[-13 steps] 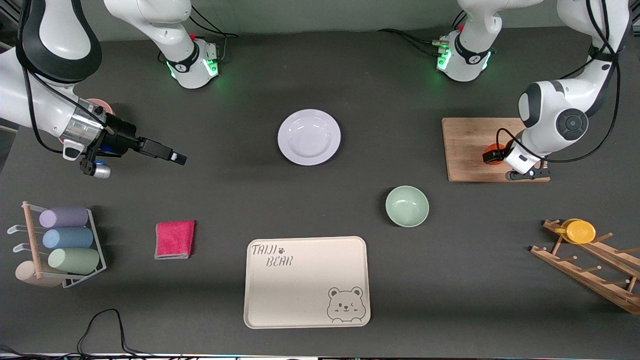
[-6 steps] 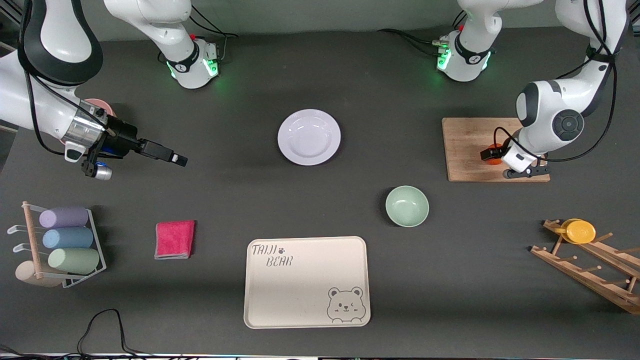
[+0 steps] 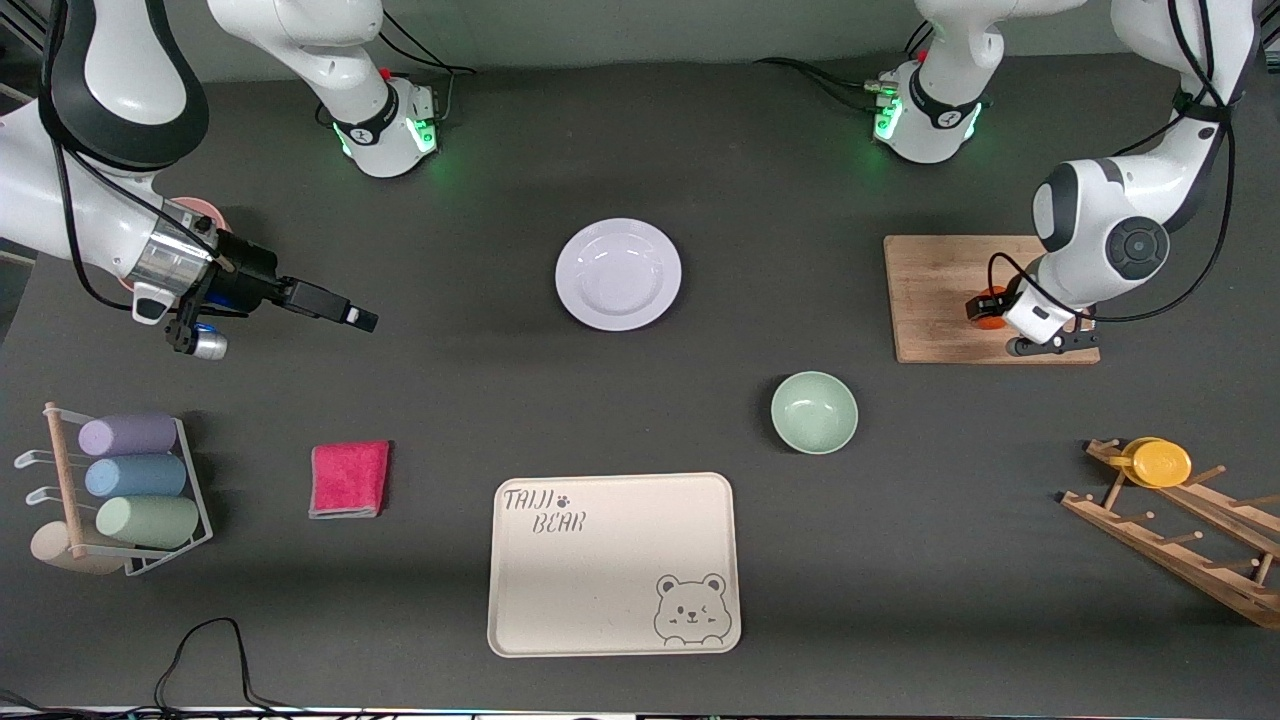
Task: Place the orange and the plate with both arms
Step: 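Close the left gripper around the orange on the cutting board, then lift the orange off the board with the left gripper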
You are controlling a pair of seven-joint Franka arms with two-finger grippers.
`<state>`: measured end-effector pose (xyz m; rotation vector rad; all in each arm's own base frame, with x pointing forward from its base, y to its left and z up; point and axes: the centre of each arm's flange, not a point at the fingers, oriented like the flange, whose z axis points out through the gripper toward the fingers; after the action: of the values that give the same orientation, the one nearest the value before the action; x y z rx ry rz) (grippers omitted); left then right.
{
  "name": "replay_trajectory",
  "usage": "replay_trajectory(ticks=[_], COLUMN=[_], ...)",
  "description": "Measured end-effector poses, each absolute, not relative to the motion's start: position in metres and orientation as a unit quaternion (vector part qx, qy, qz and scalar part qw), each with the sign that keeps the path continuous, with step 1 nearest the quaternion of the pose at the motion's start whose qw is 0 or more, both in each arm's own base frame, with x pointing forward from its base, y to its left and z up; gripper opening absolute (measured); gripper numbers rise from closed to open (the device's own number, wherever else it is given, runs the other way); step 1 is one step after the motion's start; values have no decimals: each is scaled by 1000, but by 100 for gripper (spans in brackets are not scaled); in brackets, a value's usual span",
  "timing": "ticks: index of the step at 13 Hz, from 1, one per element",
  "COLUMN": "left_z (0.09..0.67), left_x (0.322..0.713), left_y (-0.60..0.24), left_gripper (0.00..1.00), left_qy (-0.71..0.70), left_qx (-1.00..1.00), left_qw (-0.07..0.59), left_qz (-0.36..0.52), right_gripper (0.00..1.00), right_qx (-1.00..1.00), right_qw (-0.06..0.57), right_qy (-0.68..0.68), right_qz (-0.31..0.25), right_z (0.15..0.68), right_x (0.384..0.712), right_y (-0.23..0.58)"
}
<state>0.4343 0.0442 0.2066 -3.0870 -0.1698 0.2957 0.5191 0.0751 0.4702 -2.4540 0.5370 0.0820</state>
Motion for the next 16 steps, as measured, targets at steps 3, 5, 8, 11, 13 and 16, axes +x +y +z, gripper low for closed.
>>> replay_trajectory(ticks=[3, 5, 8, 11, 13, 16], left_z=[243, 293, 388, 466, 504, 543], left_x=[444, 455, 481, 505, 511, 510], left_y=[45, 45, 38, 10, -22, -86], left_gripper=[70, 70, 70, 70, 70, 70], left_qy=[-56, -57, -51, -30, -27, -51], left_qx=[-995, -994, -993, -995, -995, -994], left_qw=[19, 21, 26, 30, 29, -2], left_qz=[85, 92, 102, 92, 94, 99], right_gripper=[100, 100, 100, 100, 100, 100], right_qx=[-929, -929, -929, -931, -934, -933], right_qw=[309, 309, 309, 308, 313, 325], right_qy=[203, 203, 203, 195, 171, 148], right_qz=[31, 31, 31, 32, 33, 33], right_z=[470, 470, 470, 467, 459, 449], right_x=[519, 519, 519, 518, 512, 505], right_y=[75, 75, 76, 77, 80, 82])
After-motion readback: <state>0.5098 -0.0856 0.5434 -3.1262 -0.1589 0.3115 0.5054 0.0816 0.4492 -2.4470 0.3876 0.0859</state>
